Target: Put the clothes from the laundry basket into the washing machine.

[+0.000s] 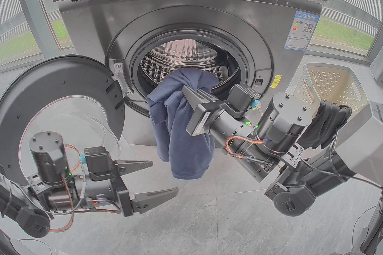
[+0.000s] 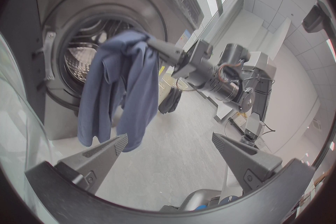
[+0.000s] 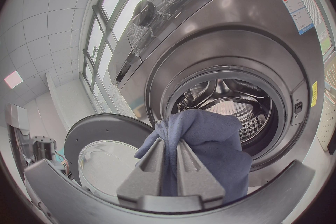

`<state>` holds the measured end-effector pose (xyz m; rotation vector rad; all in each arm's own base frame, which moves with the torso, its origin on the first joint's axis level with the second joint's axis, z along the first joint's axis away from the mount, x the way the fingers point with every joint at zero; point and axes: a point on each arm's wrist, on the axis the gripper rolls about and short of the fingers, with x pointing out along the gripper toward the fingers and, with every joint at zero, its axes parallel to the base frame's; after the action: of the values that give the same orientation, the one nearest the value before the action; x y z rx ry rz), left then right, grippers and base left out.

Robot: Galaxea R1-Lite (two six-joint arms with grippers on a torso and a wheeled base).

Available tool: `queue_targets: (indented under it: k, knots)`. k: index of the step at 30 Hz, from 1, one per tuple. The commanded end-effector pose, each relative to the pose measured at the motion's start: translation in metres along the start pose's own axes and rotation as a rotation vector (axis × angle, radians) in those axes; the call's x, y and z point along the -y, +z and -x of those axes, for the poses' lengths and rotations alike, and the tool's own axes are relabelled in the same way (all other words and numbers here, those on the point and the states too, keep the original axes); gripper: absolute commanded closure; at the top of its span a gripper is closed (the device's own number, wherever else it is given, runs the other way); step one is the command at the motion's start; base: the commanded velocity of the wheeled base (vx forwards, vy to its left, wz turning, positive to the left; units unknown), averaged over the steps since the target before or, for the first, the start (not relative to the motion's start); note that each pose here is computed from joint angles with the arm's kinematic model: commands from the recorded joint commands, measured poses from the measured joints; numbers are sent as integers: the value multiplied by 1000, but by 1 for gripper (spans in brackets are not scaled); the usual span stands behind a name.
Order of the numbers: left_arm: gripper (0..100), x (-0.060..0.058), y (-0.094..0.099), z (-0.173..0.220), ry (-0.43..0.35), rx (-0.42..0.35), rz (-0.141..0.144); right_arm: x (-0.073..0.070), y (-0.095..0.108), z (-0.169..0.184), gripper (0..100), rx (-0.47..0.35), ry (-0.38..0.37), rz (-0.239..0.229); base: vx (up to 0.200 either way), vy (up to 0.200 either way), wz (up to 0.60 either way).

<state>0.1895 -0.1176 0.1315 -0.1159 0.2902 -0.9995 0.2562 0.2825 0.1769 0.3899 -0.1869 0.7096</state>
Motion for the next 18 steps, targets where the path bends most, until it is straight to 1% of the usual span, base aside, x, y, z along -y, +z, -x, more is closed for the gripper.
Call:
queue_targets:
  k: [1, 2, 4, 6, 7, 9, 11, 15, 18]
  knots:
    - [0, -17, -23, -34, -13, -97, 67, -4, -2, -3, 100, 7, 8, -2, 0, 0, 0]
    - [0, -21, -27, -40, -11, -100, 71, -4, -1, -3, 100, 16, 10, -2, 0, 0, 0]
    - [0, -23, -29, -43, -11, -93, 68, -4, -1, -3, 100, 19, 11, -2, 0, 0, 0]
    - [0, -31, -36, -52, 3, -76, 63, -4, 1, -3, 100, 24, 13, -3, 0, 0, 0]
    - [0, -32, -36, -54, 4, -67, 58, -4, 2, -3, 100, 24, 13, -3, 0, 0, 0]
    - [0, -40, -39, -55, 24, -50, 57, -4, 2, -1, 100, 21, 12, -3, 0, 0, 0]
    - [0, -45, -40, -54, 42, -43, 59, -5, 3, -1, 100, 24, 13, -1, 0, 0, 0]
    - [0, -51, -40, -52, 83, -37, 53, -5, 6, -1, 100, 30, 14, -4, 0, 0, 0]
    - [0, -51, -39, -54, 92, -30, 49, -7, 3, -1, 100, 24, 18, -5, 0, 0, 0]
